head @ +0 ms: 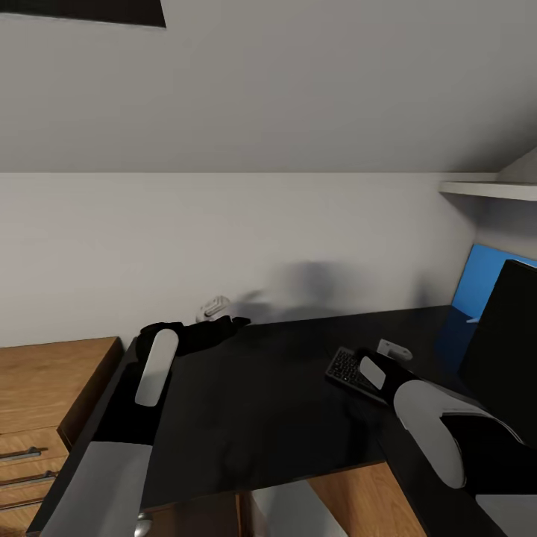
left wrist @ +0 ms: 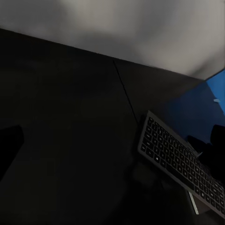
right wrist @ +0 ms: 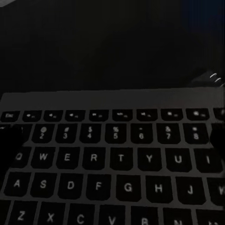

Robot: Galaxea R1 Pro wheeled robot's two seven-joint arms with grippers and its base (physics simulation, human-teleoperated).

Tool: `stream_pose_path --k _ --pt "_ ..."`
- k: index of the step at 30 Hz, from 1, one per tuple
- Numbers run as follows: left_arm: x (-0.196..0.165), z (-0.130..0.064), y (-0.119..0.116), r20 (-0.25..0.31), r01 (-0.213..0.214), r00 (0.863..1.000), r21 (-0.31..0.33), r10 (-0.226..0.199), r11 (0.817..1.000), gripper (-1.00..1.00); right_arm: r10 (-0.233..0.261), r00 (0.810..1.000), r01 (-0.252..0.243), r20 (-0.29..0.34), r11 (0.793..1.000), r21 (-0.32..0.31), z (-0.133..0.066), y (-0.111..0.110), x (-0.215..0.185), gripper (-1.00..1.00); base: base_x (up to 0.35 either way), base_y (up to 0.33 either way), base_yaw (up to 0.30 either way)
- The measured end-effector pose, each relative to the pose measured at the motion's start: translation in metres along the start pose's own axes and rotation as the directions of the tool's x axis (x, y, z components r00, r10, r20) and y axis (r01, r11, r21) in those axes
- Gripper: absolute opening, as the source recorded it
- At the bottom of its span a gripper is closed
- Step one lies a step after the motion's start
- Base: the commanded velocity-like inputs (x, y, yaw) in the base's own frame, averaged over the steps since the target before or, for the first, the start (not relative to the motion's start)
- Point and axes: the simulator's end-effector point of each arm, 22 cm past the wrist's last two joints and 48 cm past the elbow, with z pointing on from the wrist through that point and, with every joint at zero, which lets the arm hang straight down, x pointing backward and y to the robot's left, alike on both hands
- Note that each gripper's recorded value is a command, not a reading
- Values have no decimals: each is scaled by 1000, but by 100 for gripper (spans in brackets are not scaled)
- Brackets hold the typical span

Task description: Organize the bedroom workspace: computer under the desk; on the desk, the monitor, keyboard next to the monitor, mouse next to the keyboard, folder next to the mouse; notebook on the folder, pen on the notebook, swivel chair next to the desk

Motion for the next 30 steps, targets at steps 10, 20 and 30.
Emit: stream_pose_path --k 10,20,30 --pt "0 0 0 0 0 1000 0 0 1000 100 16 998 -19 52 998 60 11 -44 -24 100 0 0 0" --pt "-1 -1 -1 3 -2 1000 0 2 1000 100 19 998 -25 64 996 81 14 -59 -31 100 0 0 0" --pt "-9 -7 -7 24 -15 1000 12 15 1000 100 20 998 -27 59 993 112 17 -77 -31 100 0 0 0"
